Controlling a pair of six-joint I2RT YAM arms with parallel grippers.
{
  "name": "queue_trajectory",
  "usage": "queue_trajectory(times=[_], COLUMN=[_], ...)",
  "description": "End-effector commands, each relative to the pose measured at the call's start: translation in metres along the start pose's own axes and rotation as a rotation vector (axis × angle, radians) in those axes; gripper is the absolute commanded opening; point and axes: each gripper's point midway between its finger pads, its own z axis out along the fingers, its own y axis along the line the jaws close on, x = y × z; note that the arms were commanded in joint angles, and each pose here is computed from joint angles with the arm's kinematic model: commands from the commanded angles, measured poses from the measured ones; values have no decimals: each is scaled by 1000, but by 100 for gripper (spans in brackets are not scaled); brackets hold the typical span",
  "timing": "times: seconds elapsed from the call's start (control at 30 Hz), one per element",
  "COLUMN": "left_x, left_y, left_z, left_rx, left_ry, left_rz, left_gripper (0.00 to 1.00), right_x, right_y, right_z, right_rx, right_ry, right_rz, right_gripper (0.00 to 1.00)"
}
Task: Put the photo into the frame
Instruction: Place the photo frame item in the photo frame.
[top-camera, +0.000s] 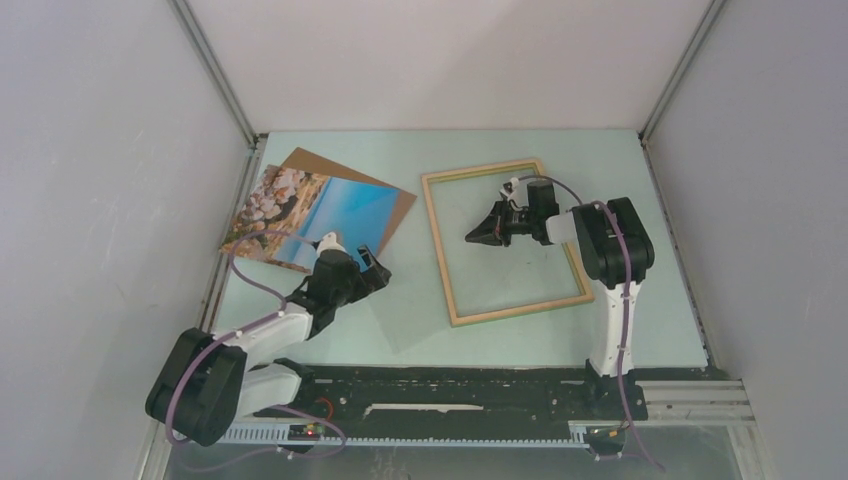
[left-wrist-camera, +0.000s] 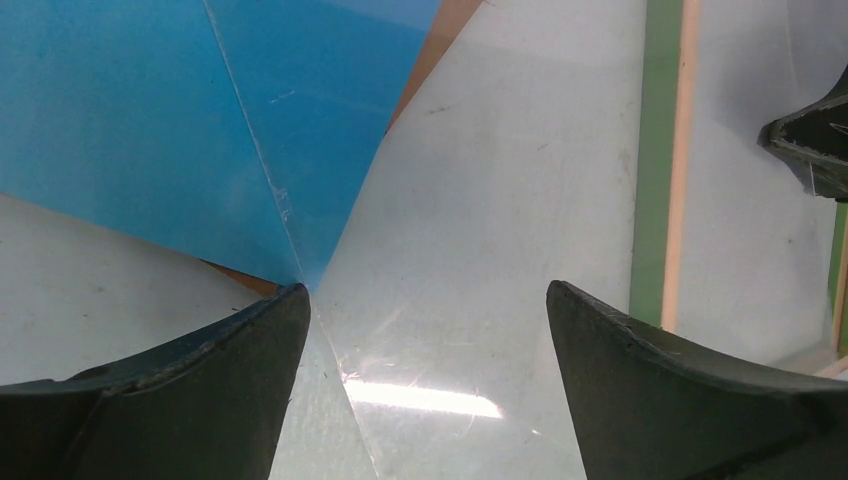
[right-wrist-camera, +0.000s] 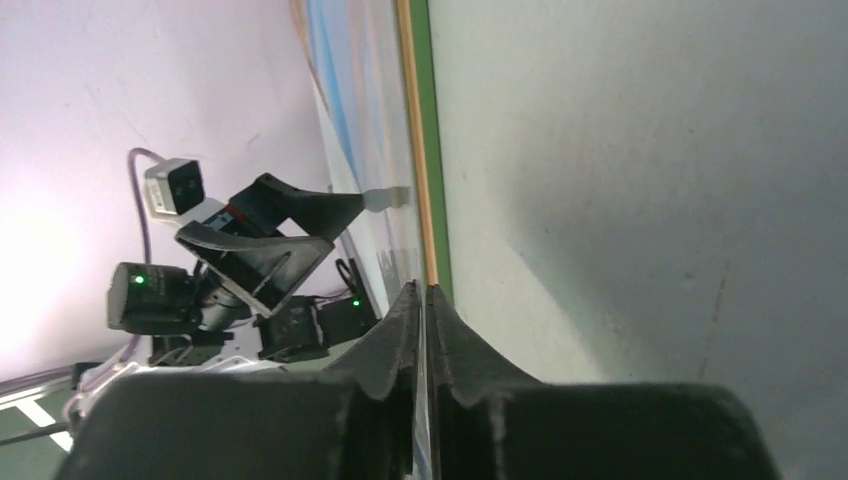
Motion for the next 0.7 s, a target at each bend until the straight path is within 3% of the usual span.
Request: queue_trajectory(times=[0.0, 0.4, 0.67], left_x=[25, -1, 4], left_y=[23, -4, -47], left_z=[-4, -48, -56], left_rx=[-59, 38, 151], left_ry=[71, 5, 135], left_rz=[21, -7, -7], left_gripper=[100, 100, 100], right_x=[-11, 2, -4], right_y=[22, 21, 16], right_z=[-8, -80, -137], right_rx=[5, 68, -11], right_ry=[-85, -157, -254], right_rz=[-84, -113, -102], right_gripper=[3, 0, 0])
